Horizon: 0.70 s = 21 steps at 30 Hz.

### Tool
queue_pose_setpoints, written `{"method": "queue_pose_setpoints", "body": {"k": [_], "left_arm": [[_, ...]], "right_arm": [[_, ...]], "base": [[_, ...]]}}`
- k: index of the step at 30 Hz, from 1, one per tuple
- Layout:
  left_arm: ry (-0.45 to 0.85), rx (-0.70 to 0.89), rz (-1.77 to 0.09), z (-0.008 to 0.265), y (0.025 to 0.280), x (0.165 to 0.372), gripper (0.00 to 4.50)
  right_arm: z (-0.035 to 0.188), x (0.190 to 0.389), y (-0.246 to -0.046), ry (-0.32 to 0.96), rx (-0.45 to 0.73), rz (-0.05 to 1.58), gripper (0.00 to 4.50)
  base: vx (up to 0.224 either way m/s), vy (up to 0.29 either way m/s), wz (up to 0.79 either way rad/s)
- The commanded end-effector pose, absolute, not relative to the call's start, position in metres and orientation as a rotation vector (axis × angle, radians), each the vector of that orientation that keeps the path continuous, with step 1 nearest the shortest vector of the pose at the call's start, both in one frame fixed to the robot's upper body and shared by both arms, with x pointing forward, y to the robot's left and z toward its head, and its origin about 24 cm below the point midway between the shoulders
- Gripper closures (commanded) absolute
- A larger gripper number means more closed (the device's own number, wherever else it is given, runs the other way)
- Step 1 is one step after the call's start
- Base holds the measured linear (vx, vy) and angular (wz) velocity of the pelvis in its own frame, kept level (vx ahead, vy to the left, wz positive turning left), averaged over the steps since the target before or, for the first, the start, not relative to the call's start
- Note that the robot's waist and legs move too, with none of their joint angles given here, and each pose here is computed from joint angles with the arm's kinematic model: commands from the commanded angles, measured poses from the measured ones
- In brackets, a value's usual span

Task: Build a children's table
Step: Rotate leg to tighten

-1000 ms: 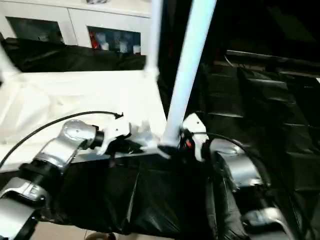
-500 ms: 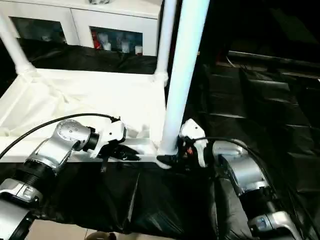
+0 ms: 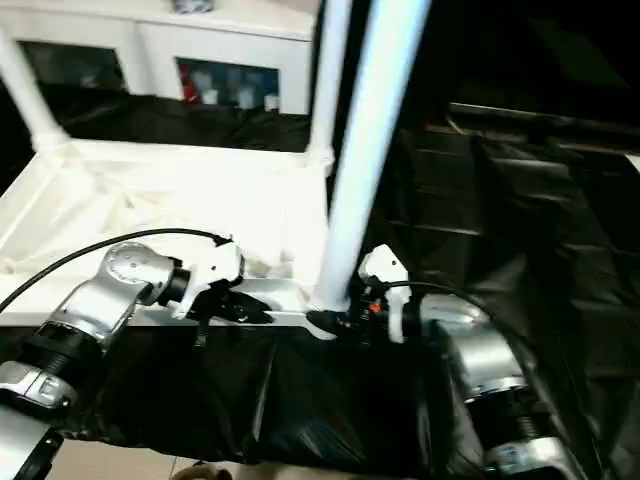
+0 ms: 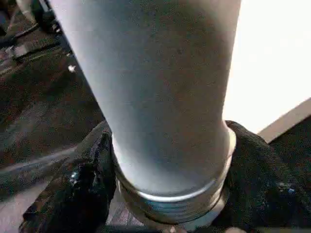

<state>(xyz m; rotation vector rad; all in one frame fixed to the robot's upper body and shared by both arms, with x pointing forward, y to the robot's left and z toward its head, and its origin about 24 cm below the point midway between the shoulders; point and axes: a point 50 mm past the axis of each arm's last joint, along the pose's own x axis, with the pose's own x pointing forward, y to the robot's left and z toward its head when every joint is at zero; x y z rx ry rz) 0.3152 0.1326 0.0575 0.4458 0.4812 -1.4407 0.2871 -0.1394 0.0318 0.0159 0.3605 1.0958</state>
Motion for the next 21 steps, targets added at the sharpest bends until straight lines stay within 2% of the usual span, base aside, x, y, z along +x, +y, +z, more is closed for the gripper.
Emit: {"method": "queue_pose_setpoints", "body": {"k": [1,4,6,10,15,21], "left_arm": [[0.368,0.408,-1.469,0.069,0.108,0.317,4.5],[0.377,0.384,-1.337,0.063,0.094,0.325,4.5],[0.378,0.375,-1.294,0.06,0.088,0.327,4.5],[0.354,0.294,-1.141,0.057,0.05,0.332,4.5],[0.339,0.31,-1.147,0.054,0.037,0.328,4.5],[0.344,0.337,-1.164,0.051,0.043,0.325,4.5]], "right_arm": [[0.01,0.287,-0.134,0.445,0.086,0.959,1.66],[0.001,0.299,-0.129,0.436,0.139,0.737,1.66],[-0.002,0.302,-0.127,0.436,0.158,0.682,1.67],[-0.009,0.317,-0.105,0.444,0.234,0.455,1.67],[-0.005,0.324,-0.091,0.423,0.243,0.401,1.67],[0.0,0.33,-0.086,0.392,0.257,0.378,1.67]], "base": [[0.0,0.0,0.0],[0.0,0.0,0.0],[0.0,0.0,0.0],[0.0,0.0,0.0],[0.0,0.0,0.0],[0.0,0.0,0.0]]}}
